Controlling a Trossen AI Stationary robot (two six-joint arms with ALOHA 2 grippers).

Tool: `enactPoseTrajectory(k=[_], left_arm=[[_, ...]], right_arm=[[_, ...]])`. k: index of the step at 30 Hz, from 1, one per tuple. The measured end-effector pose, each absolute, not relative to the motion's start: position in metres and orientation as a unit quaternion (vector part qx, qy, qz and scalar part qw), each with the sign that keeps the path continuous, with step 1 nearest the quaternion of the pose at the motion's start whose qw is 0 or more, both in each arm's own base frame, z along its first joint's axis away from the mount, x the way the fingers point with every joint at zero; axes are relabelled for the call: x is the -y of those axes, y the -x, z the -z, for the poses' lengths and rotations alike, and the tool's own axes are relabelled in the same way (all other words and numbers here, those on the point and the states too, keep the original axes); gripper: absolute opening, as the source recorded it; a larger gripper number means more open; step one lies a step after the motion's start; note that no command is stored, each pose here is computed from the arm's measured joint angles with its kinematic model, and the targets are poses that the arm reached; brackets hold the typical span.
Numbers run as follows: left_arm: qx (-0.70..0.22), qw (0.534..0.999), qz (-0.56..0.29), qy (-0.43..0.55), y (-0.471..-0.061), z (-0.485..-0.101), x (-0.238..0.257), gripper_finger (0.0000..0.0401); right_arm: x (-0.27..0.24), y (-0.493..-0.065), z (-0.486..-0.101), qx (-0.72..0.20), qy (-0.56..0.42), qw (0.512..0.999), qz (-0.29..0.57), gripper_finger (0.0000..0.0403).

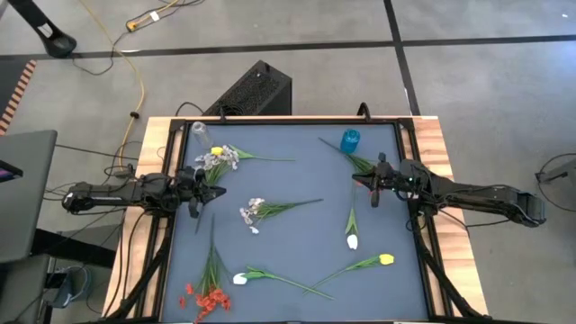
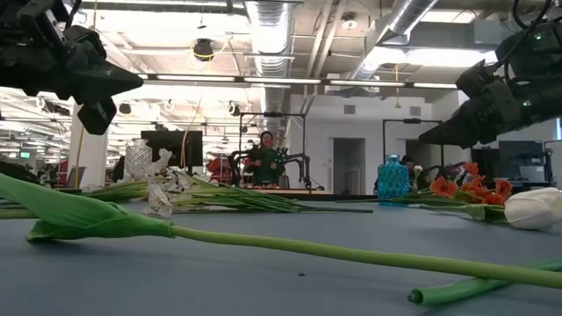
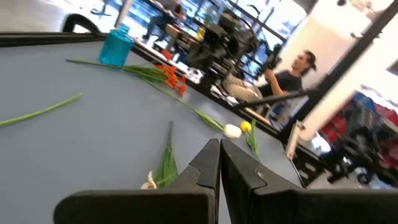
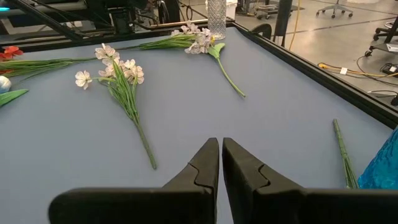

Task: Sort flowers into vase by color
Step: Put the top white flower into the transparent vase

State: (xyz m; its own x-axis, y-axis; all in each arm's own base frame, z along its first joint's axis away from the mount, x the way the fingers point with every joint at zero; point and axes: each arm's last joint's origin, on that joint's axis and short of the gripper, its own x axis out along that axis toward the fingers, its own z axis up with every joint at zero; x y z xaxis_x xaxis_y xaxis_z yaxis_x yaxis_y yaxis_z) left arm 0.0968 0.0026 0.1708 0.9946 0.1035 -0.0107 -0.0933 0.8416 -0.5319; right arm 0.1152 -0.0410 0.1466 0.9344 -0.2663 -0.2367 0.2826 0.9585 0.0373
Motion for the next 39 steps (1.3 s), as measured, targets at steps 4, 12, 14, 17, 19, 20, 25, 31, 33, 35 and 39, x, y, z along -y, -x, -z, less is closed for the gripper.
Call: enactPoseTrajectory(k=[4,12,14,17,19,20,25,31,33,35,39], left_arm=[[0.036,0.948,-0.072,0.307,-0.097,-0.174,-0.004,0.0000],[0.049,0.941,-0.058,0.329,-0.097,-0.177,-0.004,0.0000],[0.050,0.941,-0.065,0.328,-0.097,-0.177,-0.004,0.0000],[0.058,0.940,-0.072,0.327,-0.096,-0.178,-0.004,0.0000],[0.067,0.941,-0.063,0.326,-0.096,-0.180,-0.003,0.0000],[0.072,0.942,-0.058,0.321,-0.096,-0.181,-0.002,0.0000],[0.089,0.950,-0.059,0.294,-0.097,-0.185,-0.001,0.0000],[0.098,0.963,-0.040,0.246,-0.101,-0.190,0.001,0.0000],[0.088,0.968,-0.042,0.231,-0.103,-0.188,0.002,0.0000],[0.077,0.973,-0.046,0.211,-0.105,-0.186,0.002,0.0000],[0.067,0.982,-0.051,0.168,-0.108,-0.185,0.002,0.0000]], right_arm=[[0.041,-0.115,-0.146,-0.116,-0.035,0.983,0.140,0.0050],[0.041,-0.115,-0.147,-0.116,-0.035,0.983,0.140,0.0050],[0.041,-0.115,-0.146,-0.116,-0.035,0.983,0.140,0.0050],[0.041,-0.115,-0.146,-0.116,-0.035,0.983,0.140,0.0050],[0.041,-0.115,-0.146,-0.116,-0.035,0.983,0.140,0.0050],[0.041,-0.115,-0.147,-0.116,-0.035,0.983,0.140,0.0050],[0.041,-0.115,-0.147,-0.123,0.025,0.983,0.133,0.0050],[0.041,-0.116,-0.148,-0.115,0.004,0.984,0.134,0.0050],[0.040,-0.118,-0.156,-0.055,-0.101,0.986,0.123,0.0050],[0.041,-0.119,-0.174,0.030,-0.184,0.974,0.128,0.0050],[0.042,-0.118,-0.200,0.135,-0.289,0.940,0.119,0.0050]])
